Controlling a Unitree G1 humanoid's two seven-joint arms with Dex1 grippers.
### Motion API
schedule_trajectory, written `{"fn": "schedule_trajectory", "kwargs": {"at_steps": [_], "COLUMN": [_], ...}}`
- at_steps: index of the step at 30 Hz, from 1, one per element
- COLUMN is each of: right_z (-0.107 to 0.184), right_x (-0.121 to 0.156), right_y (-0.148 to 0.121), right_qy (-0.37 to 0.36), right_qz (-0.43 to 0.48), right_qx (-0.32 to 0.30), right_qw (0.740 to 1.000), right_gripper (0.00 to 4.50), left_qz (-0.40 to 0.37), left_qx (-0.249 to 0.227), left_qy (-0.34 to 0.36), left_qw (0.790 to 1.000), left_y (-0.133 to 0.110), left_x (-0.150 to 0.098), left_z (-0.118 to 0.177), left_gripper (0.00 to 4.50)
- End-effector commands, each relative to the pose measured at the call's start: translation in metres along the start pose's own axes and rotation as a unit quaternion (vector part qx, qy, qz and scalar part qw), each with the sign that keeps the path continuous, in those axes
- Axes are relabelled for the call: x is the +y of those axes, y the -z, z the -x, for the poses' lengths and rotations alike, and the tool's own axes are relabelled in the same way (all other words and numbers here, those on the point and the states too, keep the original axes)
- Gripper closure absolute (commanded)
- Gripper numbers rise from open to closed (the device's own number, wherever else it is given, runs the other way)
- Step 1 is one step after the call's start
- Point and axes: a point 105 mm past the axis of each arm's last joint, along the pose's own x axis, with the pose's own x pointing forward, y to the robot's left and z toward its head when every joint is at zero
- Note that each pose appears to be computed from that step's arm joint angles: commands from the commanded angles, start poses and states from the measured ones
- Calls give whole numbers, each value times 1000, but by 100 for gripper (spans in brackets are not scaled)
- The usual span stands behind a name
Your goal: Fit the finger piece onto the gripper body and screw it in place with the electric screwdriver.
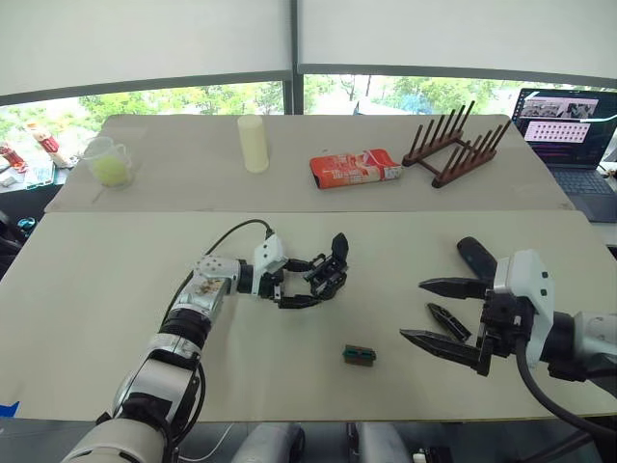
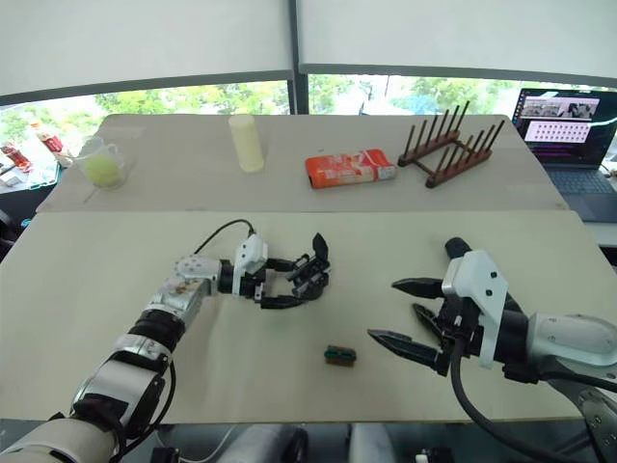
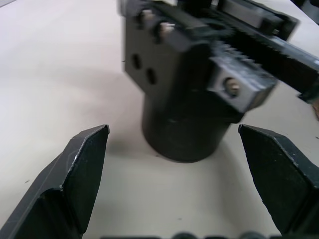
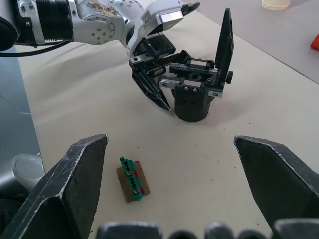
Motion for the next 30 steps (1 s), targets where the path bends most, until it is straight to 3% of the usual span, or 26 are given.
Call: {"fn": "schedule_trajectory", "kwargs": {"at_steps": [1, 3, 8, 12, 16, 21, 28, 30], "right_z": [1, 1, -1, -3, -6, -7, -11, -12], "right_x": [2, 3, 3, 3, 6, 8, 10, 8], "right_y": [-8, -8, -9, -8, -6, -2, 1, 1], "right_qy": [6, 7, 8, 9, 12, 12, 8, 8], "right_qz": [21, 21, 18, 16, 12, 5, 0, 0], "right_qx": [-13, -13, -18, -22, -28, -28, -30, -29], "right_qw": [1000, 1000, 1000, 1000, 999, 1000, 1000, 1000], "right_gripper": [0, 0, 0, 0, 0, 0, 0, 0], "left_qz": [-21, -17, -10, -11, -5, 36, 95, 105], "left_qx": [-6, -23, -37, -60, -95, -78, -86, -77], "left_qy": [13, 15, 22, -15, -109, -215, -306, -308], "left_qw": [1000, 1000, 999, 998, 990, 973, 943, 943], "left_y": [-7, -12, -12, -16, -39, -44, -51, -42], "left_x": [0, 1, -3, -3, -3, -6, -6, -10], "left_z": [-9, -14, -18, -14, -5, -13, -26, -32], "left_gripper": [10, 33, 219, 219, 219, 219, 219, 219]}}
